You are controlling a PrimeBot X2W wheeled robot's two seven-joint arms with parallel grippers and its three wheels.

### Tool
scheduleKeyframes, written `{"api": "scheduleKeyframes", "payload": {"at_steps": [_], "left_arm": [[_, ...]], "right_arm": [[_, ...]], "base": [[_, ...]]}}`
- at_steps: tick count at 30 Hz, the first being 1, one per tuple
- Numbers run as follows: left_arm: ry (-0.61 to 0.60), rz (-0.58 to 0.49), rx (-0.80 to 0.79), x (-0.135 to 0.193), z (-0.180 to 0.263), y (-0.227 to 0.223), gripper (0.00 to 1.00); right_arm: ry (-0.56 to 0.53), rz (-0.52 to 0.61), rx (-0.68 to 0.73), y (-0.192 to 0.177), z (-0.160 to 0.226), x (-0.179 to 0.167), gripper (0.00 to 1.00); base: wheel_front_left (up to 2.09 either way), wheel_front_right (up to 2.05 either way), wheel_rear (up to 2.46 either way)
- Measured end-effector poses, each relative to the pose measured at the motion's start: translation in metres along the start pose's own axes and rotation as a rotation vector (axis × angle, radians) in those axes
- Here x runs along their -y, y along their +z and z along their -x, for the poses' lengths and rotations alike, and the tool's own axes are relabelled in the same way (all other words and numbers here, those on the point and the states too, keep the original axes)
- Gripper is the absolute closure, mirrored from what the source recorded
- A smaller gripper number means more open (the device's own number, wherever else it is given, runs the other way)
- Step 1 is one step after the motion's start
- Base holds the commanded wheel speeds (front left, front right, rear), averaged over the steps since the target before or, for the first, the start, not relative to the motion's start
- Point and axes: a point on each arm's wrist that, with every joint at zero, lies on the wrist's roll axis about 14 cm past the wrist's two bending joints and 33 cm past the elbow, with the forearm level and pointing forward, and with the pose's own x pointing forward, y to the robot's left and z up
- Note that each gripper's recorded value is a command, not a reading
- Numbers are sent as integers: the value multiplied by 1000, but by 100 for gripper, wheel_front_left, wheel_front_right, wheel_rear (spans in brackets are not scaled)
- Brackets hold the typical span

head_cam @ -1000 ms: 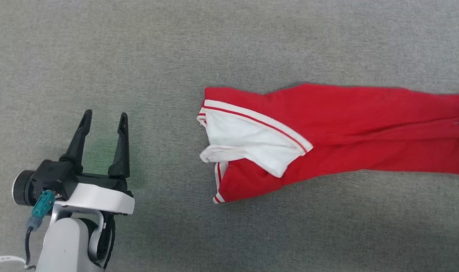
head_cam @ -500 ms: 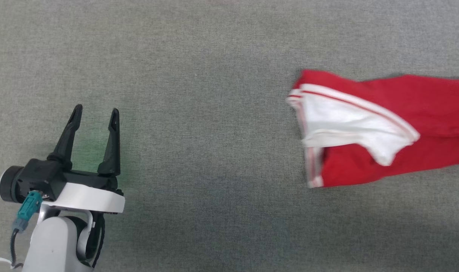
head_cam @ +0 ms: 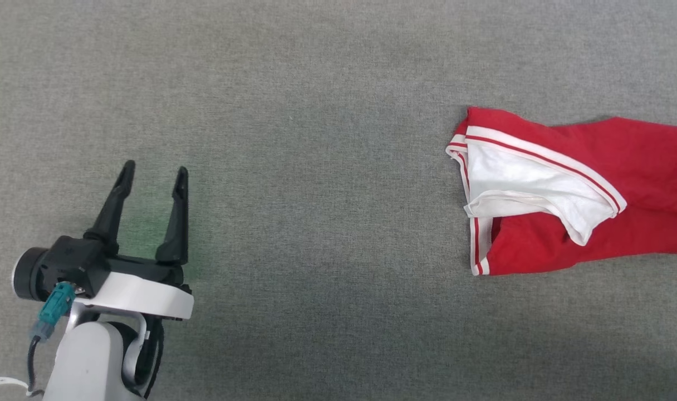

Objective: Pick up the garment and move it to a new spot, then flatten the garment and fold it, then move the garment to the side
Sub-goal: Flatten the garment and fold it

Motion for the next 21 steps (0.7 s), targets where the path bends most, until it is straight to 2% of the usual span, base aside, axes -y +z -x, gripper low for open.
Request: {"api": "scheduleKeyframes", "payload": {"at_steps": [8, 13, 14, 21], "left_arm": [[14, 3, 3, -2, 10, 4, 0], [34, 10, 4, -6, 17, 7, 0], [45, 11, -4, -8, 21, 5, 0], [81, 21, -12, -15, 29, 3, 0]], "right_arm": [[277, 198, -66, -27, 2, -105, 100], [432, 304, -152, -59, 2, -166, 100], [481, 342, -174, -67, 1, -187, 100], [596, 436, -255, -96, -8, -239, 100]], "base": [[0, 0, 0], [0, 0, 0], [0, 0, 0], [0, 0, 0]]}}
